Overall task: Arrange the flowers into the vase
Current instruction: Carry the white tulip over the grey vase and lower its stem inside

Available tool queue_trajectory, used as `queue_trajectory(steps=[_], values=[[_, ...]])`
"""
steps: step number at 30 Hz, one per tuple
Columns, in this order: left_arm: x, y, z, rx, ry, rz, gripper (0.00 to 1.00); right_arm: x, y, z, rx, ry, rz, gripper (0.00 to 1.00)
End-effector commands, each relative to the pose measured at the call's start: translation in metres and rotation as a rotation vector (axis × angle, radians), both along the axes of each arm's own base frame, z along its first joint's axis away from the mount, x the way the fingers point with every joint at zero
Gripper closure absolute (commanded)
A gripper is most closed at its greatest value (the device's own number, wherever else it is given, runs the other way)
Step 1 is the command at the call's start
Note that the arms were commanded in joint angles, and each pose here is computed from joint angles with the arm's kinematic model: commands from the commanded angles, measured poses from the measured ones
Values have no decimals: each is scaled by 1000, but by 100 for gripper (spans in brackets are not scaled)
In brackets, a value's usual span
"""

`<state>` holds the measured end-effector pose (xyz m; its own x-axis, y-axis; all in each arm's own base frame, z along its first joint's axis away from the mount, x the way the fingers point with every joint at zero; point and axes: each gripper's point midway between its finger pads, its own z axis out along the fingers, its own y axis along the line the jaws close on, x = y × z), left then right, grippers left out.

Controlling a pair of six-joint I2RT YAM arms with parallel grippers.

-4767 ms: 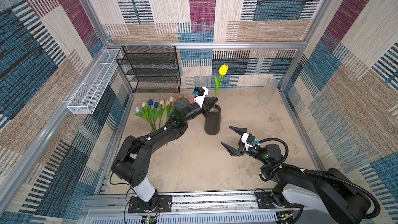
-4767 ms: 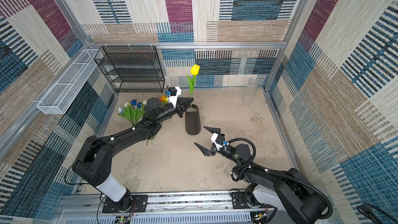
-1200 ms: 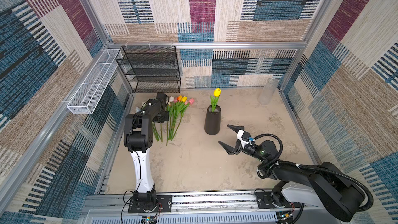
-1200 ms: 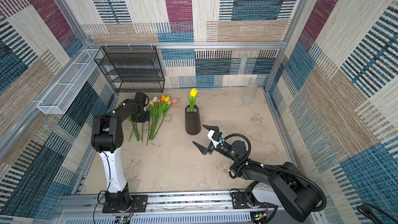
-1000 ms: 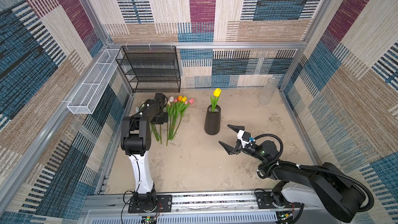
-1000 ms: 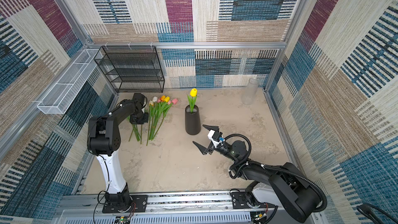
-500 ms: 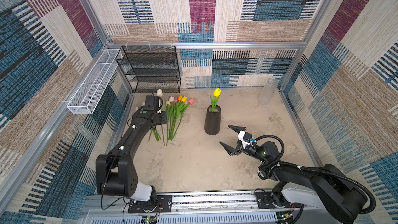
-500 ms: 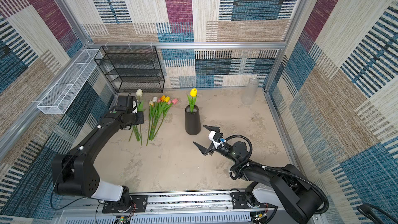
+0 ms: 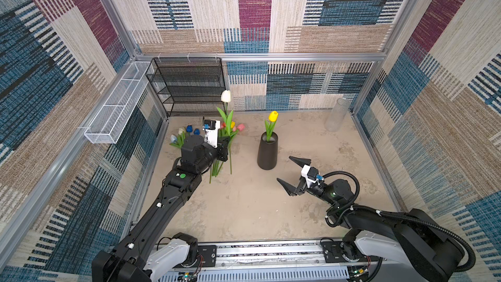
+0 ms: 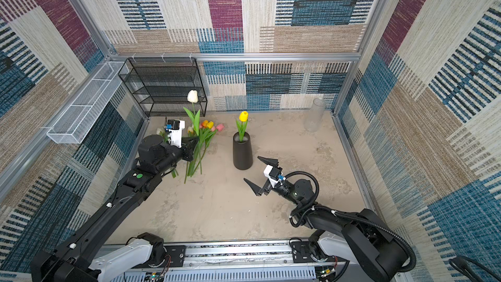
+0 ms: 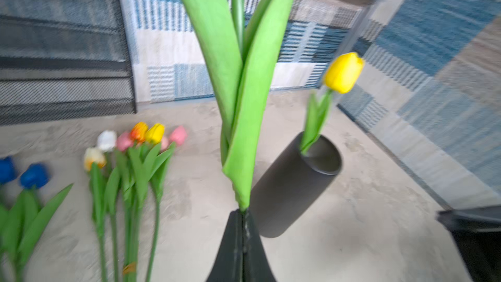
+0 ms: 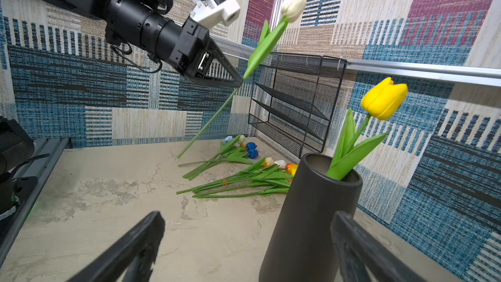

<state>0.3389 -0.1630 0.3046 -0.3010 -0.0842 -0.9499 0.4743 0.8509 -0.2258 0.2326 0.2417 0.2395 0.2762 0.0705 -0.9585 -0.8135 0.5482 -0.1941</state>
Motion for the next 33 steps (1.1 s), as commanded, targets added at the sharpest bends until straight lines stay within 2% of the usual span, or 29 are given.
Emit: queue_trajectory(steps=[1,8,12,15,23,33], values=[[-10,-23,48,-48,-218,-112,100,-2,-2,9,27,-23,-4,0],[-22,-65,99,-143,-431,-301,100,-3,-10,14,60,-32,-33,0],[-19,-81,127,-233,-564,-362,100,0,-14,12,64,-29,-67,0],[-10,-94,135,-263,-609,-393,100,1,-13,11,65,-26,-65,0],[23,-123,129,-247,-590,-437,100,-1,-14,12,60,-35,-65,0],[51,-132,72,-211,-511,-397,100,-4,-13,14,60,-43,-49,0]])
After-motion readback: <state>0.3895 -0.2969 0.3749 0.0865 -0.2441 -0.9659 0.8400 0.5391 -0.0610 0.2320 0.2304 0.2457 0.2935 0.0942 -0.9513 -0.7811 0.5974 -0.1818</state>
